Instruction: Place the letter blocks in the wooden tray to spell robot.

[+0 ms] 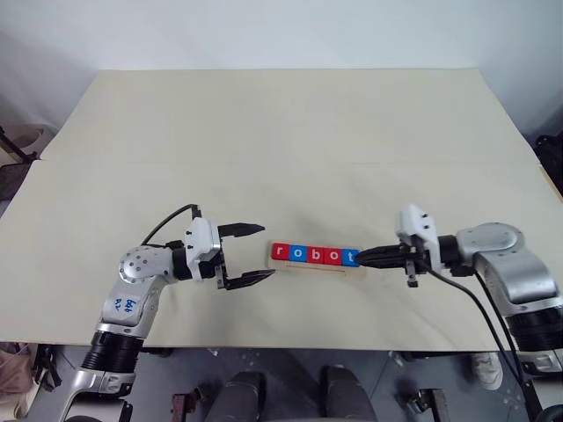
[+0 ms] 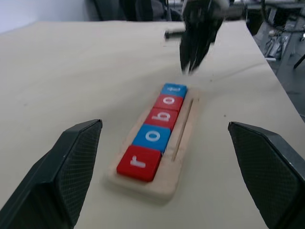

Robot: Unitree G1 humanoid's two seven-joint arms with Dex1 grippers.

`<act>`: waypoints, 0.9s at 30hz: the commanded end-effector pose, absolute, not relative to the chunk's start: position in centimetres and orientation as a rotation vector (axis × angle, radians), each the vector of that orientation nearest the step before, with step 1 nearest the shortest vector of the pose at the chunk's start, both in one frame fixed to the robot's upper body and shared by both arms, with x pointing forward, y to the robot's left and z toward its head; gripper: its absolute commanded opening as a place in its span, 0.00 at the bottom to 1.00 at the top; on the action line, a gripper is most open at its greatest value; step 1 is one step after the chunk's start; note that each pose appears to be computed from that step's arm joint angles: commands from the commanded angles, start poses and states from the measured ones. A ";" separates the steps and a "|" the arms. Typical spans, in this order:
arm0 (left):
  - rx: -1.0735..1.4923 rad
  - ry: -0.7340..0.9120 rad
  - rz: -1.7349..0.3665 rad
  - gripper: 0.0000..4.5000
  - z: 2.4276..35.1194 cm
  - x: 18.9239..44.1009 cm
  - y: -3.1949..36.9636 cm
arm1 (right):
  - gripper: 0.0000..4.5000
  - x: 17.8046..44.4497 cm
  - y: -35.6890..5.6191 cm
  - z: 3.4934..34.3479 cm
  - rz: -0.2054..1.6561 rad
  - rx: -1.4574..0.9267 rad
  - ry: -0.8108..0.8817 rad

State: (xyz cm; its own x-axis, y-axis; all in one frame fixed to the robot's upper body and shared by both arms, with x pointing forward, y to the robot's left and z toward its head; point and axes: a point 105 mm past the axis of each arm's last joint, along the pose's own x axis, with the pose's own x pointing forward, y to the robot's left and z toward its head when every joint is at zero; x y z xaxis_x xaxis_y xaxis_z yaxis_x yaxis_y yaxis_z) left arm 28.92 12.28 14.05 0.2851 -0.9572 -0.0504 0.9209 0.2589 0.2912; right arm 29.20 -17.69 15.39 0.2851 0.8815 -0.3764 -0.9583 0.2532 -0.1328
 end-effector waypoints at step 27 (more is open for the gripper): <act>0.413 -0.101 -1.143 1.00 15.4 28.6 18.4 | 1.00 24.3 -22.8 15.4 1.107 -0.324 -0.060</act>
State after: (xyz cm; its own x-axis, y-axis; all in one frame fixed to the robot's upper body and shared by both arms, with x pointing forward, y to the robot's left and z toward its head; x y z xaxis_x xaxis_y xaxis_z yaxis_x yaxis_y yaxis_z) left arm 28.89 18.78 14.81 0.4239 -0.8953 -0.1371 0.8701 0.3605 0.3361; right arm 24.16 -22.67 14.71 0.4410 0.8883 -0.1285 -0.8819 0.4022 -0.2459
